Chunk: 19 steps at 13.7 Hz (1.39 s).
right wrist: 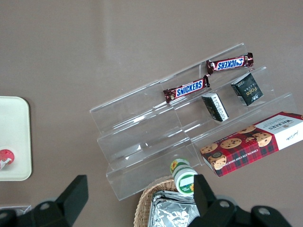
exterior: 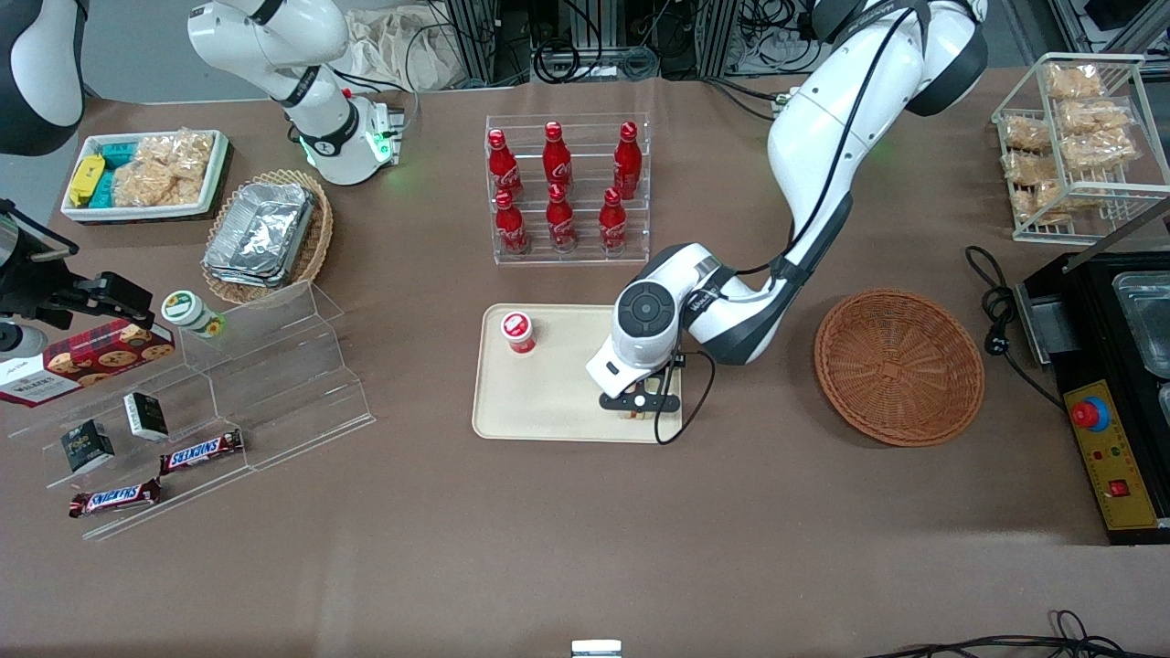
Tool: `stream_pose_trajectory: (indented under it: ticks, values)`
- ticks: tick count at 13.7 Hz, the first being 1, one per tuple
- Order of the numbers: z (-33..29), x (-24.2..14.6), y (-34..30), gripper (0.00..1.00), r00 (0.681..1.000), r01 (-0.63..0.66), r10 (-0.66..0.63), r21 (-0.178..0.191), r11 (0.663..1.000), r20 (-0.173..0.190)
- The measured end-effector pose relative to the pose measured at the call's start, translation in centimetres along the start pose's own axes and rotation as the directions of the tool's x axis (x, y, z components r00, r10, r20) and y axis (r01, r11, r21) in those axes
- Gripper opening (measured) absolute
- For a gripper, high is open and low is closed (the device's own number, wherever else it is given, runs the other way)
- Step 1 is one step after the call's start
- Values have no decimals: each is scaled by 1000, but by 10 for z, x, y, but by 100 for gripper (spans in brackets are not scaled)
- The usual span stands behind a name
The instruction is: Place sandwich from basket to tray
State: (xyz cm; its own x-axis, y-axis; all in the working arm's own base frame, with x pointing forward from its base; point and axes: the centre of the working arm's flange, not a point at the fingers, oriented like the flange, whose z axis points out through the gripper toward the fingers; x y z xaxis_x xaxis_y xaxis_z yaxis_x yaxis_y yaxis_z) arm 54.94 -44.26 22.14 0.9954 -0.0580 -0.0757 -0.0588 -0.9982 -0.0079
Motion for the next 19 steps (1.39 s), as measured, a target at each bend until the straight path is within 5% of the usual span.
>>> stream_pose_trajectory:
  ticks: [3, 7, 10, 12, 16, 19]
  values:
    - [-19, 15, -8, 99, 999, 25, -25, -13, 1000, -37]
    - [-105, 49, -53, 100, 985, 109, -107, 7, 994, -138]
    - [-185, 42, -95, 100, 976, 169, -158, 65, 983, -147]
    - [-228, 35, -118, 100, 966, 209, -196, 63, 976, -167]
    - [-279, 28, -207, 100, 986, 114, -113, -2, 993, -119]
    - [-295, 14, -281, 100, 996, 27, -26, 6, 1000, -85]
